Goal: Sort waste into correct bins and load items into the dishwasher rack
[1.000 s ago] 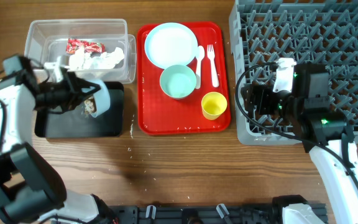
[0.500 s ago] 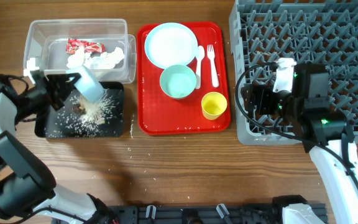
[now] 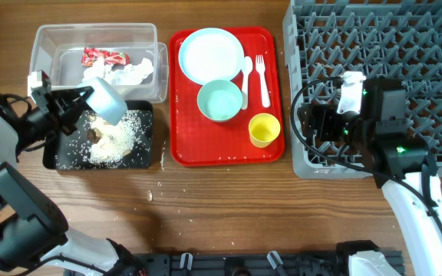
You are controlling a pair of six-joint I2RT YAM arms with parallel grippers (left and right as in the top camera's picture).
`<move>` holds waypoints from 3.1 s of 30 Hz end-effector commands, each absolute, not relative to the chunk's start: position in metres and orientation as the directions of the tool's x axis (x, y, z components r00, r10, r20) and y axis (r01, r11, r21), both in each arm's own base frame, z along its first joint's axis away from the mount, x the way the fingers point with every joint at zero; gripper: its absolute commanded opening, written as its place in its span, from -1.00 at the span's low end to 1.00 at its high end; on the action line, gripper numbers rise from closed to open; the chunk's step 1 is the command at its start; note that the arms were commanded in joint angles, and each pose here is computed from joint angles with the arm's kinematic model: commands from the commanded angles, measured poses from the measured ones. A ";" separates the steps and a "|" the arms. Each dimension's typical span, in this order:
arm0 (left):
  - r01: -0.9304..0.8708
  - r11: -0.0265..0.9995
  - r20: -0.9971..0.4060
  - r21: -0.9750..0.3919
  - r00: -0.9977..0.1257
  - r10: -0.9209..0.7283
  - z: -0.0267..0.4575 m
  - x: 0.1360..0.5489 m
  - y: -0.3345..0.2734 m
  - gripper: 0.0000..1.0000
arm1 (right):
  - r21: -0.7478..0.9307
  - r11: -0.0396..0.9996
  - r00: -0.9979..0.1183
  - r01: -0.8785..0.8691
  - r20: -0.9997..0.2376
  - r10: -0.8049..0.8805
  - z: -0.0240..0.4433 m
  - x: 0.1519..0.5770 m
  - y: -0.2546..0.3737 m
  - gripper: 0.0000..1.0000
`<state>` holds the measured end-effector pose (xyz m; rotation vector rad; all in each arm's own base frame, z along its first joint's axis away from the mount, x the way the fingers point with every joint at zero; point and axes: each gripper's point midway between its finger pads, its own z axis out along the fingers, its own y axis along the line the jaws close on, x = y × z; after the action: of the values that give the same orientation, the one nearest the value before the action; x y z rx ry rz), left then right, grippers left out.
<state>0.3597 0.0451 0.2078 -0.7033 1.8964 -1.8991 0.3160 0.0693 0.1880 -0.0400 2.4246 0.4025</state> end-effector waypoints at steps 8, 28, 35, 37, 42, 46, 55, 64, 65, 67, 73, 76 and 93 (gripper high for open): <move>-0.075 -0.029 0.078 -0.997 -0.805 -0.588 0.207 0.365 0.052 -0.92 | 0.275 0.953 -0.765 -0.123 -0.638 0.086 0.194 0.319 0.069 0.85; -0.183 0.599 -0.010 -0.779 -0.952 -0.305 0.139 0.352 -0.094 -0.92 | 0.276 0.954 -0.771 -0.120 -0.631 0.086 0.192 0.318 0.069 0.85; -0.054 0.878 -0.085 -0.475 -0.991 -0.107 0.095 0.326 -0.150 -0.92 | 0.277 0.953 -0.771 -0.120 -0.631 0.086 0.192 0.318 0.069 0.86; -0.015 0.932 -0.116 -0.361 -0.991 -0.061 0.085 0.321 -0.157 -0.92 | 0.277 0.953 -0.771 -0.120 -0.631 0.087 0.193 0.318 0.069 0.85; 0.067 0.981 -0.197 -0.180 -0.980 0.031 0.071 0.318 -0.175 -0.92 | 0.277 0.953 -0.771 -0.120 -0.631 0.086 0.192 0.318 0.069 0.85; 0.150 0.971 -0.217 -0.187 -0.970 0.108 0.064 0.312 -0.206 -0.84 | 0.277 0.953 -0.771 -0.120 -0.631 0.086 0.192 0.318 0.069 0.85; 0.211 0.959 -0.231 -0.192 -0.959 0.165 0.067 0.307 -0.226 -0.06 | 0.277 0.953 -0.770 -0.120 -0.632 0.086 0.193 0.318 0.069 0.86; 0.373 0.884 -0.441 -0.282 -0.868 0.226 0.138 0.351 -0.271 0.06 | 0.276 0.954 -0.770 -0.120 -0.632 0.086 0.192 0.318 0.069 0.86; 0.390 0.874 -0.453 -0.290 -0.861 0.233 0.140 0.352 -0.275 0.06 | 0.276 0.954 -0.770 -0.120 -0.632 0.086 0.192 0.318 0.069 0.86; 0.421 0.858 -0.463 -0.294 -0.848 0.257 0.137 0.353 -0.280 0.07 | 0.276 0.954 -0.770 -0.120 -0.632 0.086 0.192 0.318 0.069 0.86; 0.495 0.811 -0.399 -0.312 -0.843 0.361 0.105 0.340 -0.295 0.05 | 0.276 0.954 -0.770 -0.120 -0.632 0.086 0.192 0.318 0.069 0.86; 0.538 0.782 -0.368 -0.316 -0.829 0.421 0.087 0.331 -0.306 0.04 | 0.276 0.954 -0.771 -0.120 -0.631 0.086 0.192 0.318 0.069 0.86; 0.411 0.813 -0.316 -0.413 -0.901 0.296 0.087 0.337 -0.305 -0.92 | 0.318 0.943 -0.778 -0.098 -0.615 0.126 0.193 0.317 0.072 0.88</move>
<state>0.3258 -0.3088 0.0578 0.7144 2.7702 -0.5715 0.3152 0.0691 0.1873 -0.0300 2.4299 0.4056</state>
